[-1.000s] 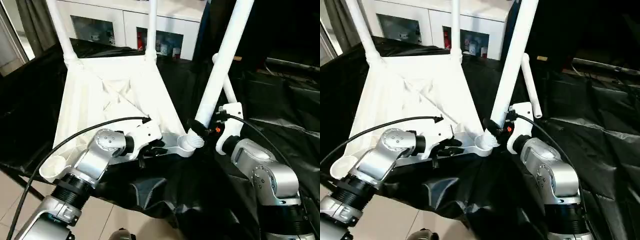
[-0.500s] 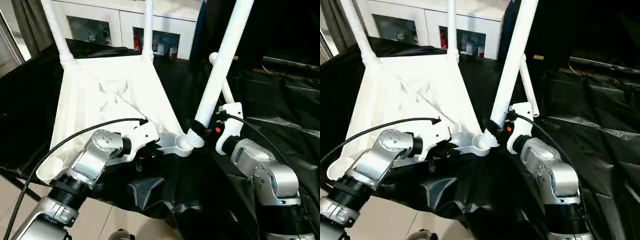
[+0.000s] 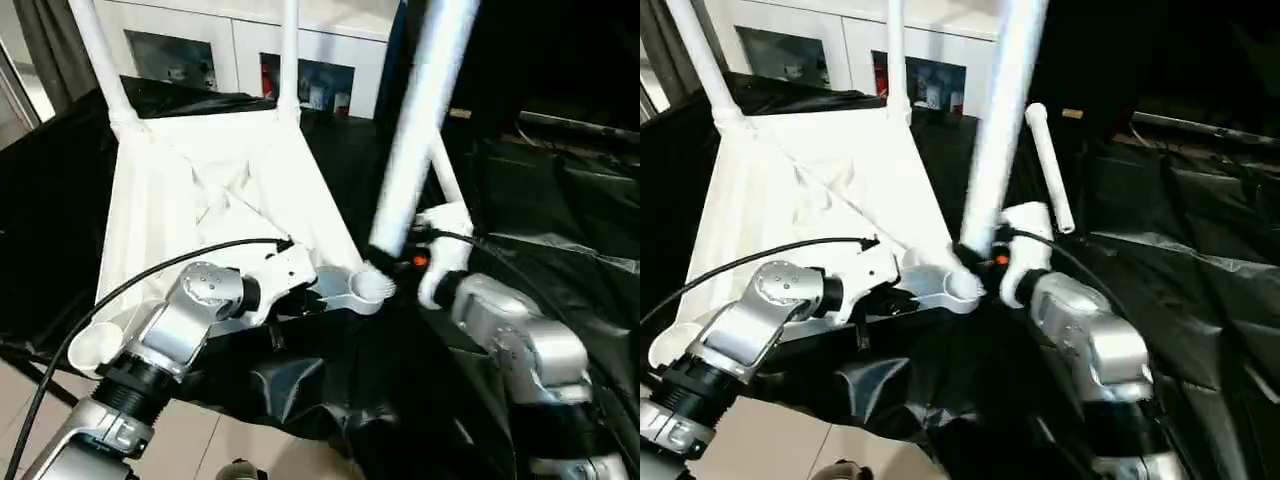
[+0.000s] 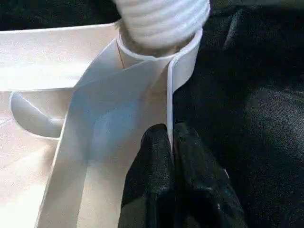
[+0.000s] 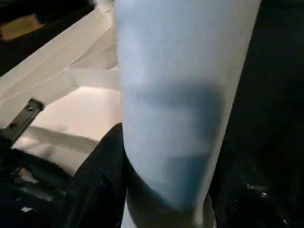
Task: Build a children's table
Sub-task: Insert table leg to table base
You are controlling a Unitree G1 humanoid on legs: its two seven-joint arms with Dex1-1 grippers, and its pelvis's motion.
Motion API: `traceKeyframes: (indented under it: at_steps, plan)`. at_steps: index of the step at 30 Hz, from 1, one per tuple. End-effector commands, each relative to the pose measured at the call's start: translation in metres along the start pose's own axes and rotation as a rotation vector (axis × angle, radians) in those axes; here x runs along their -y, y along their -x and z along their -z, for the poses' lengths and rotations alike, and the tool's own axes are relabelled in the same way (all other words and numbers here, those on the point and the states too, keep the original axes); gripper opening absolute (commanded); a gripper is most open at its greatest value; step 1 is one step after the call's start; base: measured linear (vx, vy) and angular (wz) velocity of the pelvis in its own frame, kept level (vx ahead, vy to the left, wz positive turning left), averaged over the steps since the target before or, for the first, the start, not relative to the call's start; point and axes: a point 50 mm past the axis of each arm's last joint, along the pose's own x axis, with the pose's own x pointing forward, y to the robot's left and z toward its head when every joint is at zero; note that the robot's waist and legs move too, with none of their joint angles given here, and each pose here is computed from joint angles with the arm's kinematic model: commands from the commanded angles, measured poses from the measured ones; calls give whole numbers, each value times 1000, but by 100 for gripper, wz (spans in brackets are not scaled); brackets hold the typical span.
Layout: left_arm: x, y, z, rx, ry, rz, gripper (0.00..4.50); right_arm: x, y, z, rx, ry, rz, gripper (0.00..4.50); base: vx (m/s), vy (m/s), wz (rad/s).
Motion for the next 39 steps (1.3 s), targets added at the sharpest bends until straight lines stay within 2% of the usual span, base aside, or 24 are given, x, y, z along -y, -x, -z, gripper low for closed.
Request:
traceKeyframes:
  at_steps: [1, 8, 14, 16, 23, 24, 26, 29, 34, 35, 39]
  plan:
    - [4, -1, -2, 21, -6, 8, 0, 1, -2, -3, -10, 28, -10, 189, 0, 0, 0]
    - [1, 1, -2, 26, -8, -5, 0, 6, -9, -4, -11, 73, 8, 189, 0, 0, 0]
    - [1, 1, -1, 28, -5, -7, 0, 8, -10, -3, 29, 3, -12, 189, 0, 0, 0]
    - [0, 2, 0, 28, -2, -12, 0, 11, -7, 4, 47, -55, -12, 189, 0, 0, 0]
    - [-2, 3, 0, 32, 3, -17, 0, 18, 0, 18, 91, -142, 14, 189, 0, 0, 0]
    - [-3, 4, 0, 31, 3, -19, 0, 20, 3, 25, 111, -174, 31, 189, 0, 0, 0]
    - [-3, 5, 0, 31, 3, -20, 0, 21, 4, 30, 123, -185, 40, 189, 0, 0, 0]
    - [-4, 6, 0, 29, 2, -24, 0, 17, 9, 40, 160, -172, 28, 189, 0, 0, 0]
    - [-5, 5, 0, 25, 1, -29, 0, 12, 13, 55, 146, -144, 22, 189, 0, 0, 0]
    - [-6, 5, 0, 24, 1, -31, 0, 11, 14, 62, 138, -121, 29, 189, 0, 0, 0]
    - [-7, 4, -1, 23, 0, -34, 0, 13, 15, 67, 139, -57, 55, 189, 0, 0, 0]
